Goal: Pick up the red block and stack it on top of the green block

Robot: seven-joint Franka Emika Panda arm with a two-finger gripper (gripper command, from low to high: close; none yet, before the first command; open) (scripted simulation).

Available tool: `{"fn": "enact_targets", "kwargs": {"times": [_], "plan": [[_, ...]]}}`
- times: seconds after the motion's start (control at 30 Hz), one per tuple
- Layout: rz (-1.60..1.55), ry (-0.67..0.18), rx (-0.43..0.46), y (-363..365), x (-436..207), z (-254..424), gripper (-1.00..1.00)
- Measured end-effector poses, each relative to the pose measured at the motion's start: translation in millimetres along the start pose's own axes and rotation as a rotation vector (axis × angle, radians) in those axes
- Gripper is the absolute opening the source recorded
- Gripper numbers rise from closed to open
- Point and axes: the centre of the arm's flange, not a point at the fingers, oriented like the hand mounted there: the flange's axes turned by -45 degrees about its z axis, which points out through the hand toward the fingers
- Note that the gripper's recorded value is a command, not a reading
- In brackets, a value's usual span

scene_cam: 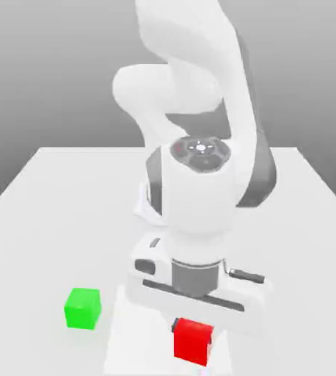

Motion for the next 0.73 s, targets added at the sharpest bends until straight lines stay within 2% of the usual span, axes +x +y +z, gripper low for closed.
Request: {"fn": "enact_targets", "kwargs": {"times": [0.2,0.4,0.43,0.63,0.73], "plan": [[0.245,-0.003,0.006,175,-23,-24,-1.0],[0.213,-0.002,0.011,169,-31,30,-1.0],[0.213,-0.002,0.011,169,-31,36,1.0],[0.213,-0.002,0.011,169,-32,39,1.0],[0.213,-0.002,0.01,169,-30,18,1.0]]}}
